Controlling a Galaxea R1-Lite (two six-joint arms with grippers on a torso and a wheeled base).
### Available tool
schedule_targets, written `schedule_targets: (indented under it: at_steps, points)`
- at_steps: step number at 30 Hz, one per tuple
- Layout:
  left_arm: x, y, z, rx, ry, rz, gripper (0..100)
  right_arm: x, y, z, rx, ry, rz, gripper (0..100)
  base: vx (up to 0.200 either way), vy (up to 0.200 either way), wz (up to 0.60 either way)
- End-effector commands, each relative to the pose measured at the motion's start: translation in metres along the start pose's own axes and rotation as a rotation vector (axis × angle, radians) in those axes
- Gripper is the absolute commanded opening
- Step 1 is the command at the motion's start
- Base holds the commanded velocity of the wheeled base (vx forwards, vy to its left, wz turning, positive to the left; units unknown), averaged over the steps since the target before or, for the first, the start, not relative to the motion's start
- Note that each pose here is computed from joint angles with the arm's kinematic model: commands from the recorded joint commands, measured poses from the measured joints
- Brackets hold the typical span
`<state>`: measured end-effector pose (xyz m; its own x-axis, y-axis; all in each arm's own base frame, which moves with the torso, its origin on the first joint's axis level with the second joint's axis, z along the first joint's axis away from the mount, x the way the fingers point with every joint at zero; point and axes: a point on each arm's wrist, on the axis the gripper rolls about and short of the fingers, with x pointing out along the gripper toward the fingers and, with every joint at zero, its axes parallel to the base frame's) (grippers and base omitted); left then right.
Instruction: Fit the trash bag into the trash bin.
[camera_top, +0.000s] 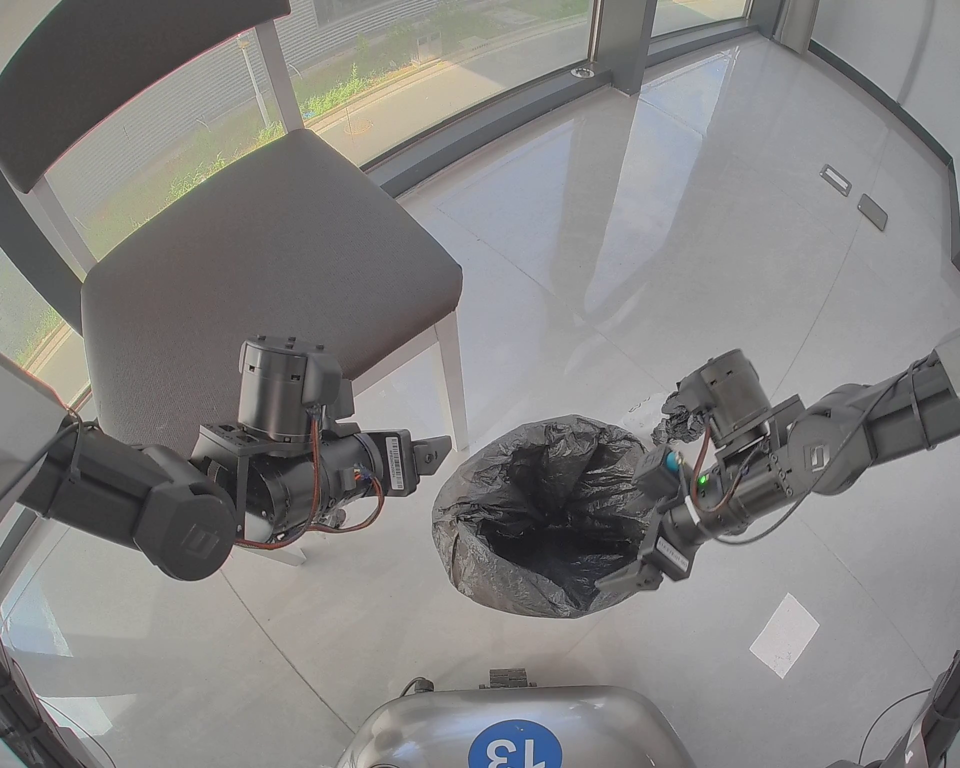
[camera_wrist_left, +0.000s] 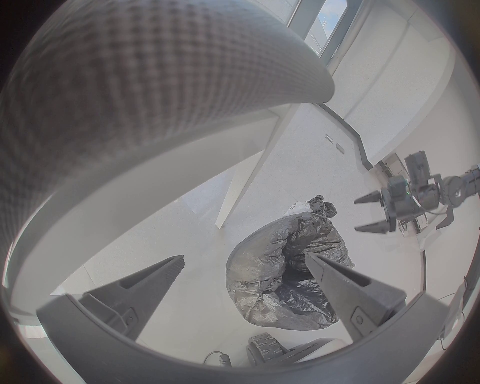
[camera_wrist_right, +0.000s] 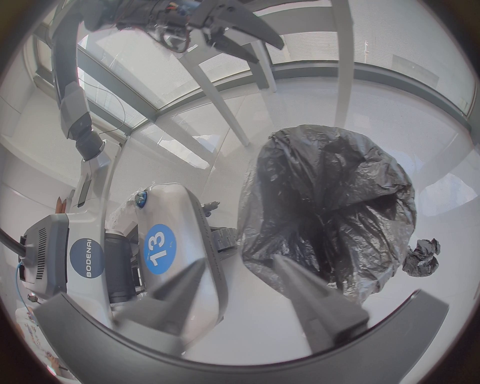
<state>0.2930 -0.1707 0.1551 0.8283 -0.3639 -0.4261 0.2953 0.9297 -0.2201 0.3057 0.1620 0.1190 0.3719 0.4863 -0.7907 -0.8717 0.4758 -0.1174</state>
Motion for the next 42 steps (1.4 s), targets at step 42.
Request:
schedule_targets:
  at_steps: [42]
  points:
    - [0.005, 0.001, 0.003, 0.067, -0.009, 0.018, 100, 0.022, -0.239, -0.040, 0.214, -0.201, -0.615, 100, 0.000, 0.000, 0.00]
